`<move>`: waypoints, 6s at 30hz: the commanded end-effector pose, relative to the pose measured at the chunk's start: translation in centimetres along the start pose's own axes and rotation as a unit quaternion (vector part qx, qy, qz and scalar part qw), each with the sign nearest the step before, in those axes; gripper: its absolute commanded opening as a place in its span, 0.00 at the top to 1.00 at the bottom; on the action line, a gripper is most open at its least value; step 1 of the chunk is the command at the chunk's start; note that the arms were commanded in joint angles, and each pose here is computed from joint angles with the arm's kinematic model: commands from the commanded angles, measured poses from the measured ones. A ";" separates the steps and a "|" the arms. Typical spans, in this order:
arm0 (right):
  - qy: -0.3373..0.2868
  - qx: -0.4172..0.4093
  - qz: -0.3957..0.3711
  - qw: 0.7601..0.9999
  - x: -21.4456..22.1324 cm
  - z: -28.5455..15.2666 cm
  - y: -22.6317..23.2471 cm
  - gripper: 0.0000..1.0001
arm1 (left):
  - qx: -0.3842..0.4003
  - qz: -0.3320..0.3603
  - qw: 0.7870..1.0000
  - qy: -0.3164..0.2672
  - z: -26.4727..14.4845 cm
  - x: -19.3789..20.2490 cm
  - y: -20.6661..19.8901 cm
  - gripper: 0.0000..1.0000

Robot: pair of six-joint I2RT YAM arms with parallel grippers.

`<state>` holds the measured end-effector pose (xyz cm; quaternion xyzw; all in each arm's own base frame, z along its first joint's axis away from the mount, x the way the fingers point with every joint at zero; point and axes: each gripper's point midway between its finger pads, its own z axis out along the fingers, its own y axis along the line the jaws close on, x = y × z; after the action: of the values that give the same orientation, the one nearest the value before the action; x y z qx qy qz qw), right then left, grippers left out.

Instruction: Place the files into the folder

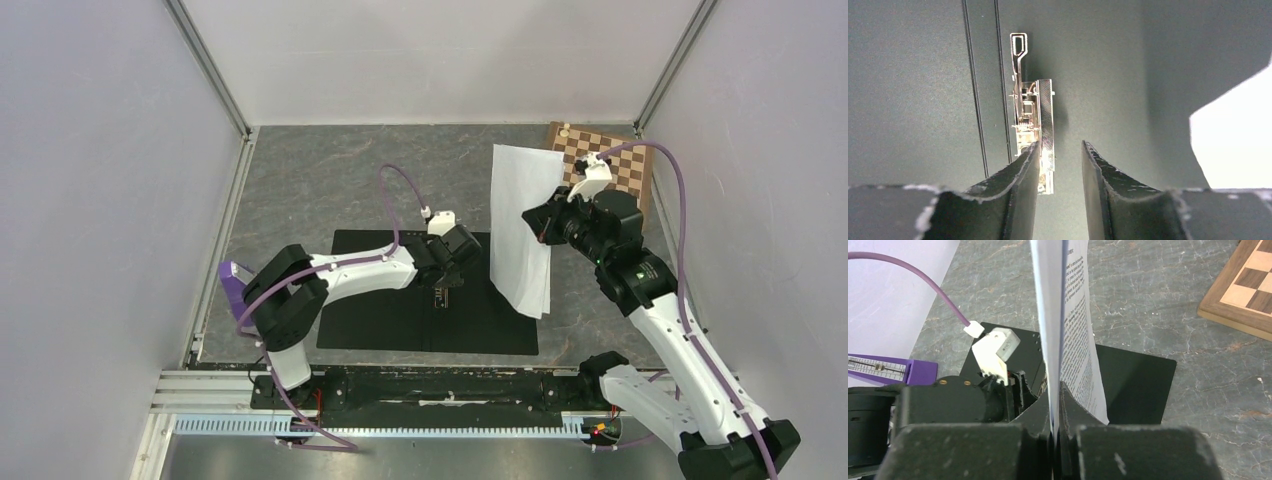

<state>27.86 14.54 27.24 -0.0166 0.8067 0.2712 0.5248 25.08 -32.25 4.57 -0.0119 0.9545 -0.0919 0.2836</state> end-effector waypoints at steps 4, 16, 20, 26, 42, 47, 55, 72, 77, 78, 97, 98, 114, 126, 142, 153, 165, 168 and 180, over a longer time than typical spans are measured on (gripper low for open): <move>0.013 -0.008 0.006 1.000 -0.1 0.9 0.9 1.00 | 0.055 -0.003 0.996 -0.072 -5.0 -5.6 -0.7 0.52; 0.084 -0.215 0.063 0.971 0.4 -1.7 15.5 1.00 | 0.035 -0.125 0.989 -0.070 -4.8 -6.7 9.2 0.53; 0.194 -0.091 0.093 0.972 11.4 1.9 5.1 1.00 | 0.036 -0.139 0.989 -0.043 -3.8 -4.4 9.8 0.58; 0.284 0.135 0.022 0.949 23.9 1.8 -9.1 1.00 | 0.029 -0.140 0.990 -0.019 -2.9 -1.9 10.5 0.80; 0.224 0.181 -0.049 0.956 20.4 4.9 -10.5 1.00 | -0.014 -0.102 0.995 0.009 -0.9 0.8 11.1 0.98; 0.205 0.170 -0.053 0.962 18.6 6.3 -9.5 1.00 | -0.035 -0.096 0.995 0.021 -0.4 1.6 11.9 0.98; 0.199 0.151 -0.051 0.967 18.4 7.7 -8.5 1.00 | -0.045 -0.098 0.994 0.032 0.1 2.4 12.3 0.98; 0.159 0.227 -0.060 0.959 14.7 8.6 -11.3 1.00 | -0.050 -0.090 0.994 0.034 0.2 2.3 12.4 0.98; 0.155 0.258 -0.030 0.953 14.6 9.5 -12.5 1.00 | -0.049 -0.090 0.994 0.034 0.2 2.3 12.3 0.98; 0.154 0.266 -0.024 0.951 14.6 9.5 -12.9 1.00 | -0.049 -0.091 0.994 0.033 0.2 2.3 12.4 0.98; 0.175 0.210 -0.112 0.955 14.7 7.8 -9.7 1.00 | -0.049 -0.088 0.994 0.031 0.2 2.2 12.4 0.98; 0.177 0.211 -0.134 0.952 14.7 7.3 -9.3 1.00 | -0.049 -0.087 0.995 0.030 0.2 2.1 12.4 0.98; 0.192 0.139 -0.187 0.953 16.7 7.7 -5.3 1.00 | -0.052 -0.086 0.995 0.026 0.0 1.8 12.5 0.98; 0.219 0.085 -0.252 0.939 18.4 6.8 -4.4 1.00 | -0.054 -0.084 0.995 0.029 0.3 1.7 12.4 0.98; 0.236 0.063 -0.261 0.934 20.2 8.5 -4.2 1.00 | -0.055 -0.081 0.995 0.034 0.4 1.8 12.3 0.98; 0.239 0.155 -0.243 0.927 19.7 8.0 -6.7 0.65 | -0.056 -0.082 0.995 0.032 0.3 1.7 12.4 0.98; 0.240 0.192 -0.206 0.929 18.6 8.4 -8.8 0.21 | -0.058 -0.081 0.995 0.030 0.2 1.6 12.5 0.98; 0.242 0.173 -0.183 0.937 18.8 8.8 -9.0 0.16 | -0.057 -0.082 0.995 0.029 0.1 1.5 12.4 0.98; 0.252 0.137 -0.102 0.952 19.4 10.3 -10.7 0.10 | -0.057 -0.079 0.995 0.031 0.2 1.6 12.4 0.98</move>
<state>30.30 13.26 2.90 -0.0928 0.9419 0.0473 0.3192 24.32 -21.14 1.77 -0.0990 0.9601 -0.0860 0.2471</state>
